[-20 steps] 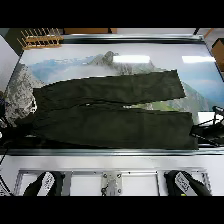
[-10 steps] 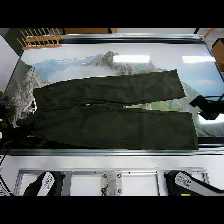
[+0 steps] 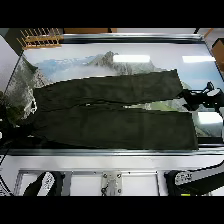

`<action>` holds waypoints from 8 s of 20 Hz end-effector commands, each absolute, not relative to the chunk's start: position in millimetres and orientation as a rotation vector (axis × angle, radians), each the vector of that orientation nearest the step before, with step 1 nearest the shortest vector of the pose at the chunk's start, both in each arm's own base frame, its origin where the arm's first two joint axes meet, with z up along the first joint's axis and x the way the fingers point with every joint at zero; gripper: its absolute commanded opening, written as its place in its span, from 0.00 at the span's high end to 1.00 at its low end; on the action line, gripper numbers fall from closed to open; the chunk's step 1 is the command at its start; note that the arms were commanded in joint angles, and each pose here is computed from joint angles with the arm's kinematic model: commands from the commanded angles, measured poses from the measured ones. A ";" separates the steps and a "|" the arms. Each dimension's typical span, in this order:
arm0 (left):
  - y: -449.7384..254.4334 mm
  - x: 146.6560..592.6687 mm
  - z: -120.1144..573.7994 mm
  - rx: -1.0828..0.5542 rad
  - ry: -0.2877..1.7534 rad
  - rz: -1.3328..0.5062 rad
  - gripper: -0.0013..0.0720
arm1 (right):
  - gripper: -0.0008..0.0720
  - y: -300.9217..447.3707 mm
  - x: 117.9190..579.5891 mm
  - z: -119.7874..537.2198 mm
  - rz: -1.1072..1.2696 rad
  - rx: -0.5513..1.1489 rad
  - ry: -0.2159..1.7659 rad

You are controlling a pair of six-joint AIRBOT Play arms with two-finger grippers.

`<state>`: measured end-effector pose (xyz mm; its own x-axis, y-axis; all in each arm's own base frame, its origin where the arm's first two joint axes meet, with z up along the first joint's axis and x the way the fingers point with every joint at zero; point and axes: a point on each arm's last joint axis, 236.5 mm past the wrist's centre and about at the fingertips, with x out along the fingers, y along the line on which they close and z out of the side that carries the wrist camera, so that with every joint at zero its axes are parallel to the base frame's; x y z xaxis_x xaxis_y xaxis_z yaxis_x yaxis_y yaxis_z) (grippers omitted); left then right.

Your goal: Fold the clothes and pants, and hang the long-sleeved shirts on hangers.

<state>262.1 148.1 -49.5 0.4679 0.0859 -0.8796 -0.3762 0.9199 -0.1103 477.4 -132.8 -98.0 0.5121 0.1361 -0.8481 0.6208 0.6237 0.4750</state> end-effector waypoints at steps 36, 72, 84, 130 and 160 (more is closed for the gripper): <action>148.4 261.9 -49.3 -0.310 1.049 0.291 0.95 | 0.01 -136.6 383.9 0.6 -0.353 0.426 1.061; 148.4 262.0 -49.3 -0.310 1.048 0.291 0.95 | 0.25 -110.9 189.4 -123.5 -0.621 1.044 1.166; 148.4 262.0 -49.3 -0.310 1.048 0.291 0.95 | 0.97 -110.2 187.9 -123.7 -0.604 1.020 1.180; 159.9 500.7 33.7 -0.209 1.130 0.122 0.96 | 0.97 -168.8 514.5 25.2 -0.384 0.589 1.092; 181.2 566.0 61.1 -0.393 0.846 0.285 0.00 | 0.19 -132.7 624.9 80.3 -0.195 0.685 0.624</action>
<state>575.3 171.4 29.2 0.6044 0.0651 -0.7940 -0.3628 0.9098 -0.2015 633.3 -141.5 48.7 0.7881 0.0079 -0.6154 0.4290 0.7100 0.5585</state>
